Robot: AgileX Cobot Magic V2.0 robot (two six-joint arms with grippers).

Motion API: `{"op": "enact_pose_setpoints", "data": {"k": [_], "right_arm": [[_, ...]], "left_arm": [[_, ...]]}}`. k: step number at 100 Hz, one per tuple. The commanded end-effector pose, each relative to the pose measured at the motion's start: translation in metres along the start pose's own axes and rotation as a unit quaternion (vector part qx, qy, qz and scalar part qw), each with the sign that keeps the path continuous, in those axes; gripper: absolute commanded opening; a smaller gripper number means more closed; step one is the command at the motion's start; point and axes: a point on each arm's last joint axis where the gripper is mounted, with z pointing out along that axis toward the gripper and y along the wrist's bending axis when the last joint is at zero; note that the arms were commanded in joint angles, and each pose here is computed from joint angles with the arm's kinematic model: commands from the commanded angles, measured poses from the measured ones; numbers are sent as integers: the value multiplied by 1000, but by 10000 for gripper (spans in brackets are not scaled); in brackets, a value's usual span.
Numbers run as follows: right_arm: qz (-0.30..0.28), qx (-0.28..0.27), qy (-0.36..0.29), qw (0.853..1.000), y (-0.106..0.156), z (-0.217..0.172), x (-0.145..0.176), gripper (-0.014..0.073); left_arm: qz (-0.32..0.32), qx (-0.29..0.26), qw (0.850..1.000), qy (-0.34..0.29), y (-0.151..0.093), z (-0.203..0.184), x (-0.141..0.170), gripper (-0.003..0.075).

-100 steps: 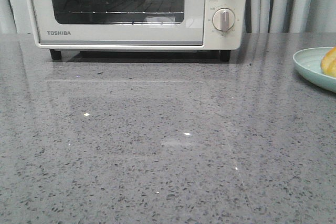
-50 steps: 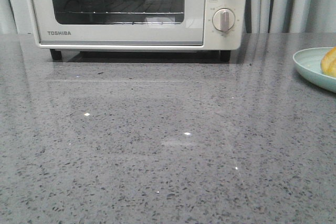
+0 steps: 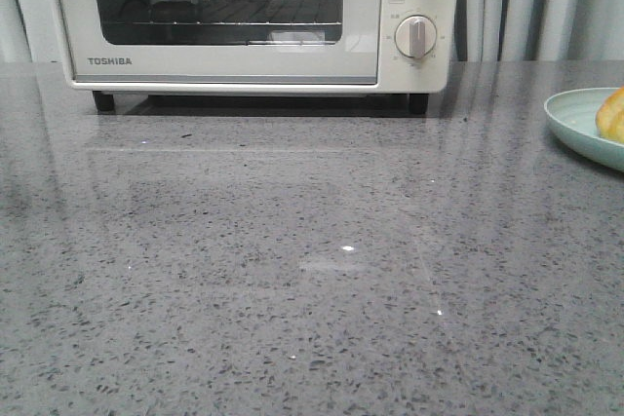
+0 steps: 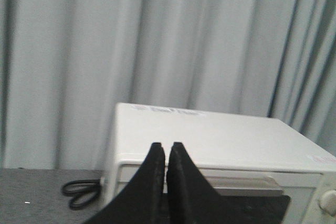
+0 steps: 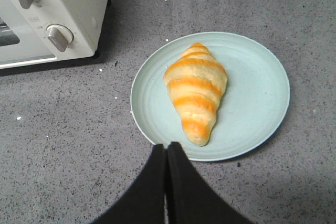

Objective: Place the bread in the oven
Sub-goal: 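Hook the left gripper onto the oven door handle, then pull the oven door down and open with the left gripper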

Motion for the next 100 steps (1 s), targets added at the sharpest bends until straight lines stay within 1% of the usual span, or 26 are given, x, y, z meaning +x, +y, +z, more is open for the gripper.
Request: {"op": "enact_pose_setpoints", "data": {"k": [1,9,16,29,43,56,70,89,100], "right_arm": [[0,-6,-38,999,3,-4,-13,-67],[0,-6,-37,999,3,-4,-13,-67],[0,-6,-37,999,3,-4,-13,-67],[2,-8,-33,999,3,-4,-12,-68],[2,-8,-36,999,3,-4,-13,-68],[2,-9,-42,999,3,-4,-14,-68],[2,-9,-46,999,3,-4,-15,-67],[2,-9,-49,999,3,-4,-15,-67],[2,-10,-55,998,3,-4,-16,-67]], "left_arm": [[1,43,999,-20,-18,23,-11,-21],[0,65,998,7,-32,47,-8,-21],[1,72,997,29,-40,68,-4,-21],[0,66,996,63,-44,104,3,-21],[1,65,995,72,-48,132,9,-21],[1,63,995,79,-49,148,14,-21],[3,60,994,96,-49,163,30,-21],[4,56,992,112,-47,172,43,-21],[6,52,989,135,-46,175,53,-21]]}}
